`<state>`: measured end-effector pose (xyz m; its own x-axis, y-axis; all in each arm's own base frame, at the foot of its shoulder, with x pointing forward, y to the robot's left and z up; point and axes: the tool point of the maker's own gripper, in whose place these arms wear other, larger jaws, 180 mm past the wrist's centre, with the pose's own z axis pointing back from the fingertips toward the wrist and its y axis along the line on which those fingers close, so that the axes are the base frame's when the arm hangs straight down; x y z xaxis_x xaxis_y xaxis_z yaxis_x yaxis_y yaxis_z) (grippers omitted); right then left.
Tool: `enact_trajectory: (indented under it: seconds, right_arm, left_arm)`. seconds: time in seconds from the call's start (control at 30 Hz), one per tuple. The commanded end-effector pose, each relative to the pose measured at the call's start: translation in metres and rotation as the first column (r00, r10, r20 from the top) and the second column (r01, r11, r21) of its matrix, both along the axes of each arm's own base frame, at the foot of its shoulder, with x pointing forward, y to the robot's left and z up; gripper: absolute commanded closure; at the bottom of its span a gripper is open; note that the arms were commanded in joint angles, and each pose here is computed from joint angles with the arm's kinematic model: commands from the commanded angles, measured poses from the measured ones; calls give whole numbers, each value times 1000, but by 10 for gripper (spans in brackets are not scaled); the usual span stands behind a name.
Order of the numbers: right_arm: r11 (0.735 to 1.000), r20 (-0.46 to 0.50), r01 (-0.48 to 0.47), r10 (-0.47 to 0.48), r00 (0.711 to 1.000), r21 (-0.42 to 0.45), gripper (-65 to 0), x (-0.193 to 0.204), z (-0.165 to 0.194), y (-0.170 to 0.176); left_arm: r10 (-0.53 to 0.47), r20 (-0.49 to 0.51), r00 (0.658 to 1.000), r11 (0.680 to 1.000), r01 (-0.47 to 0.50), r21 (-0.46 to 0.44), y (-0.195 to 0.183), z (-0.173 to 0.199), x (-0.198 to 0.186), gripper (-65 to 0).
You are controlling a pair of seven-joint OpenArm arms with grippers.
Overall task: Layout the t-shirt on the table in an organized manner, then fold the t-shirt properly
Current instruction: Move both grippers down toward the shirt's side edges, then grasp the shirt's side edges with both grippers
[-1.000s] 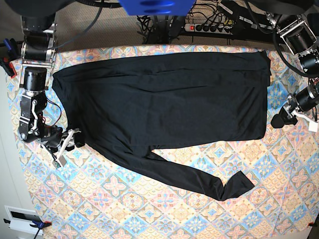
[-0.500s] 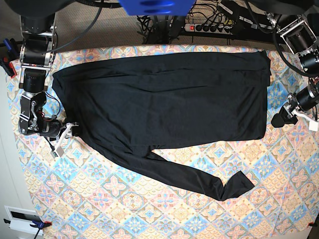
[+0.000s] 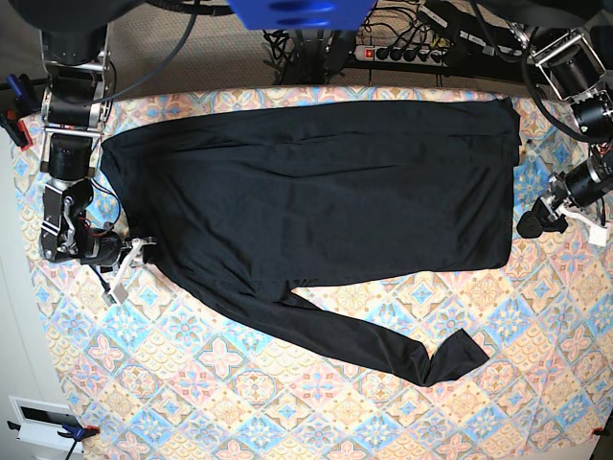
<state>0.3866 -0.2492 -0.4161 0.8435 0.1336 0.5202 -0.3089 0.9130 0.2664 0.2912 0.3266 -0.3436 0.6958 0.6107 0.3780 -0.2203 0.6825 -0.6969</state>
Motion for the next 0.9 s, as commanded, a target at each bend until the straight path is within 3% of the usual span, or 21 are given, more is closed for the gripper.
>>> enact_trajectory:
  seconds: [0.0,0.4,0.5,0.67,0.87]
  right_arm:
    - [1000,30,-8,8,1000,-1,-277,10,13,-2]
    - [1000,30,-22,21,999,20,-263,11,10,12]
    - [1000,30,-22,21,999,20,-192,11,10,12]
    - [1000,32,-22,22,999,21,0,11,10,12]
    - [1000,32,-22,21,999,21,0,11,10,12]
  left_arm:
    - [2,60,998,1000,-3,22,9,20,10,-412]
    - [2,60,998,1000,-3,17,7,19,10,-412]
    - [2,60,998,1000,-2,-1,1,15,10,-412]
    - [3,61,998,1000,-3,-6,-1,14,11,-412]
    - [70,123,990,997,-73,17,11,21,21,-412]
